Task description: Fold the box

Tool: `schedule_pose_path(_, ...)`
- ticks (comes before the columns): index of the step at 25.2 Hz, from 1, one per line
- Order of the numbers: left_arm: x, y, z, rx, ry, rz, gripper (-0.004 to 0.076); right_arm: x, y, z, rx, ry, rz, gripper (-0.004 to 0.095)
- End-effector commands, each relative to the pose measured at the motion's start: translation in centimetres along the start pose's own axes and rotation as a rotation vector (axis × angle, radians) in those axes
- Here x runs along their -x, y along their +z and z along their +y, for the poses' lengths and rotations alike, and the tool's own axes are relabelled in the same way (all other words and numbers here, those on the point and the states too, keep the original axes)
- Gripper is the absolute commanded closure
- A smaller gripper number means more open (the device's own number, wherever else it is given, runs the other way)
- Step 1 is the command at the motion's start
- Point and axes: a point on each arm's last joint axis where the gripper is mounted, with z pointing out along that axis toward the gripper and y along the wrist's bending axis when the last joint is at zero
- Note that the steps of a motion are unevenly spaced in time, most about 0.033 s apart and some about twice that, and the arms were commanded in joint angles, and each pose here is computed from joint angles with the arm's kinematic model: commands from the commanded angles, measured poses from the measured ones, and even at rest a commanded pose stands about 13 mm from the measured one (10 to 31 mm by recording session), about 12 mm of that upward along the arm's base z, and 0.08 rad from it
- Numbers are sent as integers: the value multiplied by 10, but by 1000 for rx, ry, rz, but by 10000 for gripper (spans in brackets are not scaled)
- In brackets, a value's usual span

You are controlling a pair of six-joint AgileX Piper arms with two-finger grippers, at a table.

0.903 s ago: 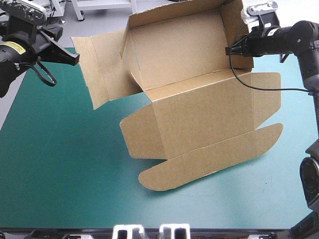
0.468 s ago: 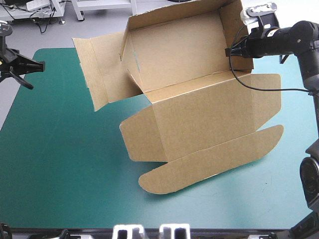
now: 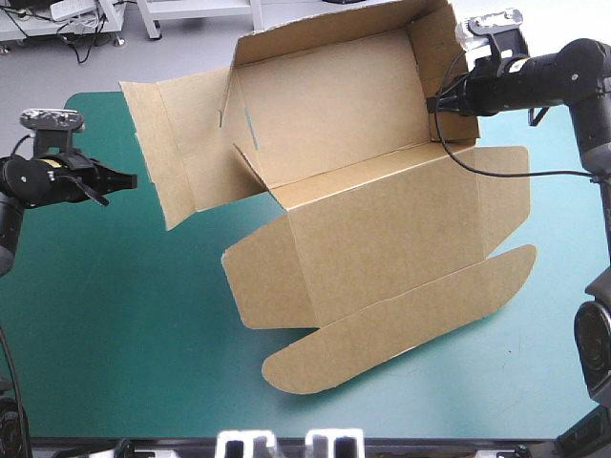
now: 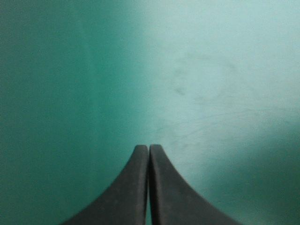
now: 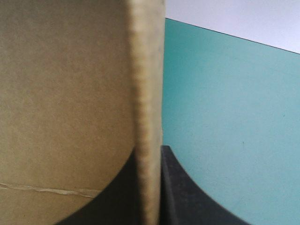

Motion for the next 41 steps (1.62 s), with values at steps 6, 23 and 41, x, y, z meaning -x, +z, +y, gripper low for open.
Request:
schedule_pose_path(6, 29, -13, -43, -510, 31, -294, 733, 14, -31, 16, 36, -4, -124, 926)
schedule_pose_path(23, 29, -47, -76, -1010, 132, -377, 733, 15, -30, 15, 33, 8, -130, 925)
schedule_pose_path(41, 35, -59, -107, -1177, 67, -395, 733, 18, -18, 37, -13, -14, -126, 925)
